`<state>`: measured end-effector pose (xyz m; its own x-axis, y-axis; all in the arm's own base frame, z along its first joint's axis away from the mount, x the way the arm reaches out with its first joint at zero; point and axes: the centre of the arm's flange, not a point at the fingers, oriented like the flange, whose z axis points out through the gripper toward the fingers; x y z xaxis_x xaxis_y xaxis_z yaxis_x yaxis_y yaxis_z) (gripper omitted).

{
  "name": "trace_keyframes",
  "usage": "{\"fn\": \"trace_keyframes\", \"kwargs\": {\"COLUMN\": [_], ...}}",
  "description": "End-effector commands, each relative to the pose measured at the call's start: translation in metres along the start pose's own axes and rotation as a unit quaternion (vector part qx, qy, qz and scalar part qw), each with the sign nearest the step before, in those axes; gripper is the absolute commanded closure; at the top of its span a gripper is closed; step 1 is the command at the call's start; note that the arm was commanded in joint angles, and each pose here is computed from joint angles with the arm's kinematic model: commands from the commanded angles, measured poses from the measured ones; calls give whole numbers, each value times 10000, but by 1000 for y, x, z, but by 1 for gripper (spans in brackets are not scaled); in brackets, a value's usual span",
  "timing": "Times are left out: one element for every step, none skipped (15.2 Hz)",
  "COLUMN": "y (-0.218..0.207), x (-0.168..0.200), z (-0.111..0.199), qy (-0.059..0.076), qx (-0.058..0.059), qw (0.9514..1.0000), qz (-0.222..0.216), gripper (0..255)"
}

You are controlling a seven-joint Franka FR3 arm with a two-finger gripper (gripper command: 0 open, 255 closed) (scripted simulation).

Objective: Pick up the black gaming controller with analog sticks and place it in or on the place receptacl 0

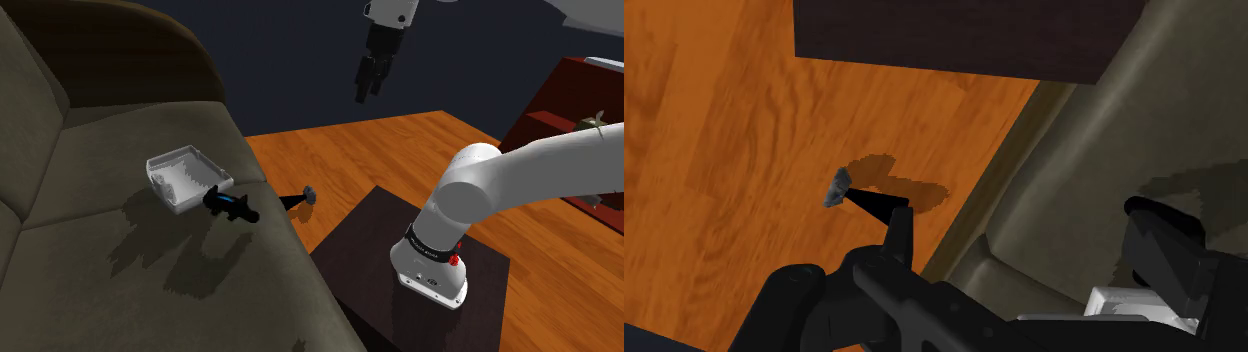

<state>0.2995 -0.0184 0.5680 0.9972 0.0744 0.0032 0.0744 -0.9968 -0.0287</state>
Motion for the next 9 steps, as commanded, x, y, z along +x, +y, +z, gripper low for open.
{"fn": "trace_keyframes", "kwargs": {"y": [0,-9,-18,-27,-36,-46,-55,-64,-74], "x": [0,6,13,19,25,32,38,44,50], "z": [0,7,14,22,29,36,43,50,57], "qy": [0,2,4,5,7,9,11,12,14], "qx": [0,-3,-5,-8,-10,-13,-15,-18,-20], "qw": [10000,10000,10000,10000,9999,9999,9998,9997,9997], "qz": [0,-32,-64,-97,-129,-161,-193,-225,-258], "gripper": [0,0,0,0,0,0,0,0,0]}}
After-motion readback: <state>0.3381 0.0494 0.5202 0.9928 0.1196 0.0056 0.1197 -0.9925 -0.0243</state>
